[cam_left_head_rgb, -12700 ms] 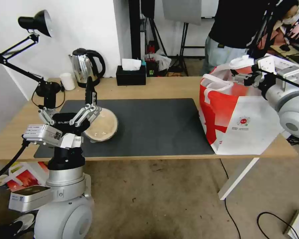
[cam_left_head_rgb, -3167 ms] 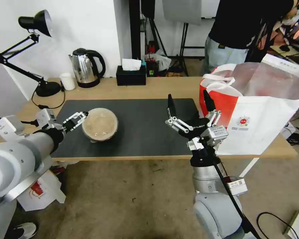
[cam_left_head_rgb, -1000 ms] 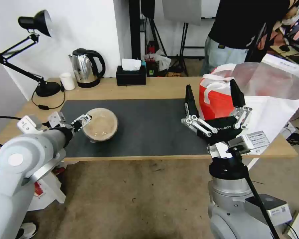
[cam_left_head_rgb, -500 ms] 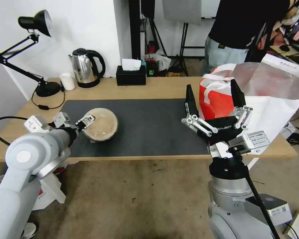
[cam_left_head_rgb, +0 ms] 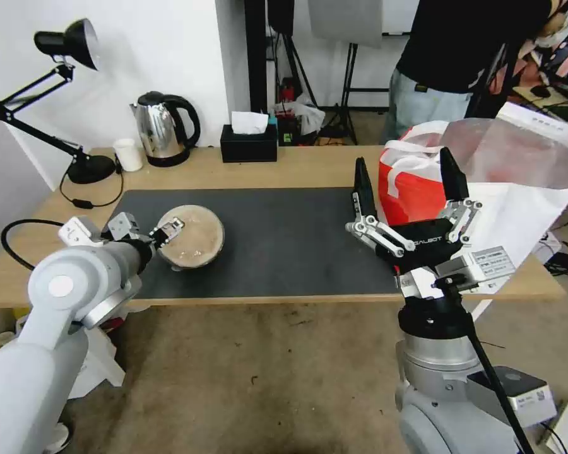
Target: Pick up the trash from the table and place it into the takeout bag.
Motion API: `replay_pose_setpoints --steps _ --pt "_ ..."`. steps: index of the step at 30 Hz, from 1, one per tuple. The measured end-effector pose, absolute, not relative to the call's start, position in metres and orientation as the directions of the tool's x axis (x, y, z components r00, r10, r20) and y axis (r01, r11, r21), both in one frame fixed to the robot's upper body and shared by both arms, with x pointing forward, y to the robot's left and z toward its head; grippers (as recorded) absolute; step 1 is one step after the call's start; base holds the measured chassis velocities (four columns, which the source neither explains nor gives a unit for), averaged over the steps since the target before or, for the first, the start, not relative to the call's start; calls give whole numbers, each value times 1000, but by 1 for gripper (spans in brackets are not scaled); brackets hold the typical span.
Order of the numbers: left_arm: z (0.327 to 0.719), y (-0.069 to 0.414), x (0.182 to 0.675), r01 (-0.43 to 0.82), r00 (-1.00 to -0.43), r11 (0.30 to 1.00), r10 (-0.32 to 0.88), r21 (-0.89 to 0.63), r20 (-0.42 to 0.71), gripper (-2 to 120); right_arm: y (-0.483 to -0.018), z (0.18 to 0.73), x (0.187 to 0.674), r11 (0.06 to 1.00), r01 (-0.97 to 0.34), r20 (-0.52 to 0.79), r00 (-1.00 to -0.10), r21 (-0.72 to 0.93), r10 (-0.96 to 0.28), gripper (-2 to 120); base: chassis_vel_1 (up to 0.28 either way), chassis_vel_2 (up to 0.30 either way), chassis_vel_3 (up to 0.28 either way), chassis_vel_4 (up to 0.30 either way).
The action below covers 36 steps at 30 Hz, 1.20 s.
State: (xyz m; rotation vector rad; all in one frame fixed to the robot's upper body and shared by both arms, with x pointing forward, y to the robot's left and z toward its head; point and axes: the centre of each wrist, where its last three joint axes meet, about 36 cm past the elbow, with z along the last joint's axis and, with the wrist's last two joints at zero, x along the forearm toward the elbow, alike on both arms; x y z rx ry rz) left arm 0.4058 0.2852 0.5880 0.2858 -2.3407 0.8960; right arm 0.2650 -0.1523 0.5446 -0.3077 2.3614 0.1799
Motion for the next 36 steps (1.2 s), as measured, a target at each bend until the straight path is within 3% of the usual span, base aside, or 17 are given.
replay_pose_setpoints --steps 16,24,28,36 --pt "584 282 412 -395 -789 745 26 -538 614 30 -151 541 270 961 -273 -691 -702 41 -170 100 0 0 0 0" --pt "587 282 410 -388 -795 750 22 -536 606 19 -149 541 273 960 -276 -693 -701 43 -170 100 0 0 0 0" --pt "591 283 408 -382 -803 754 16 -534 596 2 -149 542 273 958 -283 -691 -703 55 -168 100 0 0 0 0" --pt "591 284 407 -385 -803 754 12 -533 596 0 -148 543 272 955 -289 -687 -707 64 -168 100 0 0 0 0"
